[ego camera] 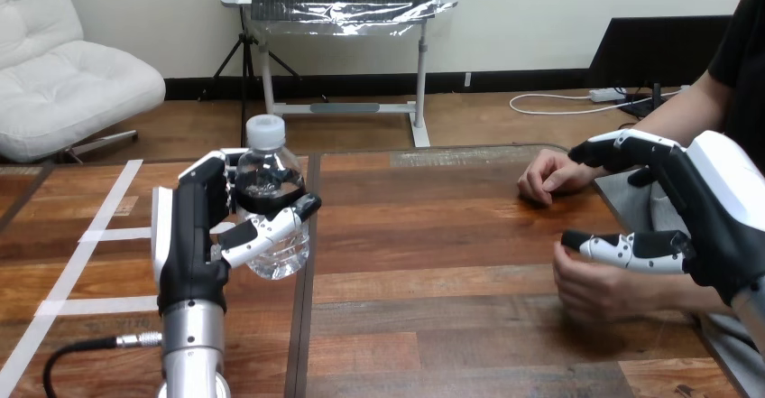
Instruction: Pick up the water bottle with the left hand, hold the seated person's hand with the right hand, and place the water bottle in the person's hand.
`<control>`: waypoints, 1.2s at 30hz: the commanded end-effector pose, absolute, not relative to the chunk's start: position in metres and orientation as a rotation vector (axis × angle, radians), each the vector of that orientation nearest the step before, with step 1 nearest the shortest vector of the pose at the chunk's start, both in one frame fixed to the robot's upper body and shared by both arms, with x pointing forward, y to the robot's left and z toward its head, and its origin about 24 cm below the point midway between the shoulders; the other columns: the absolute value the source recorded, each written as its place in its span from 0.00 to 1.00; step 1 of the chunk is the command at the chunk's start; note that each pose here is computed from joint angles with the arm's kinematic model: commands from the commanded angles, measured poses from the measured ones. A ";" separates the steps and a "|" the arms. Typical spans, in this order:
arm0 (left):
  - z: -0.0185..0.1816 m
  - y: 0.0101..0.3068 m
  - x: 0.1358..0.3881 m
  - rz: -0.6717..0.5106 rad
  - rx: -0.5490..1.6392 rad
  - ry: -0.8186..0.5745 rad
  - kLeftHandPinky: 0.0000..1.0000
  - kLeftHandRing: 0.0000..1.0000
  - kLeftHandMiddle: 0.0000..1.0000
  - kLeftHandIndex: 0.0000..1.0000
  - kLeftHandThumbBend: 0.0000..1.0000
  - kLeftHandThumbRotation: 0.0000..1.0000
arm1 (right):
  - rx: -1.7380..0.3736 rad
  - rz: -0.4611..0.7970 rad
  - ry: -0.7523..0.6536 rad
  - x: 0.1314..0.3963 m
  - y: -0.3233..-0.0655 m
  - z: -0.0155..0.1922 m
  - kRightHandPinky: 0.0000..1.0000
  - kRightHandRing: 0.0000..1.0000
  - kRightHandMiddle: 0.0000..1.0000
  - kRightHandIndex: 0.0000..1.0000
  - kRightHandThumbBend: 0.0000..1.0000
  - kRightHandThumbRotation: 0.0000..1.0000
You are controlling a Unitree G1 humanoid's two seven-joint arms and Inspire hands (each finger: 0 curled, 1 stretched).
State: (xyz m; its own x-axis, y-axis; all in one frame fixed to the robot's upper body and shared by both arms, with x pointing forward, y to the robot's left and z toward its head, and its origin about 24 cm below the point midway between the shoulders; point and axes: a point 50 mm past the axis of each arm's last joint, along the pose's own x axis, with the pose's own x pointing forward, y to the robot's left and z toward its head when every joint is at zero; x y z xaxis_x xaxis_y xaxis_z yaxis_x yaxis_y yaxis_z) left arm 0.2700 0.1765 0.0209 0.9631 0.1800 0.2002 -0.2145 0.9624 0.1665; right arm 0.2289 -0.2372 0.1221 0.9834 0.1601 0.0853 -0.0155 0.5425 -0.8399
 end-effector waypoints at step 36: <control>0.048 0.170 0.279 0.186 0.109 -0.320 0.41 0.42 0.45 0.52 0.57 0.00 | -1.422 0.297 0.258 0.255 -0.271 0.155 0.78 0.87 0.89 0.85 0.82 0.00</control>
State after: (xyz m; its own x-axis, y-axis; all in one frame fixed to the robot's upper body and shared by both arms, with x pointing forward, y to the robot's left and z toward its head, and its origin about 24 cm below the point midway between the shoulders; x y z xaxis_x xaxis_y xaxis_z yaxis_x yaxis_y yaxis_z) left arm 0.2664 0.1747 0.0165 0.9683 0.1779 0.1754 -0.2007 0.9720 0.1222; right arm 0.2412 -0.2705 0.1374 0.9220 0.0666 -0.3814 -0.3866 0.2119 -0.8976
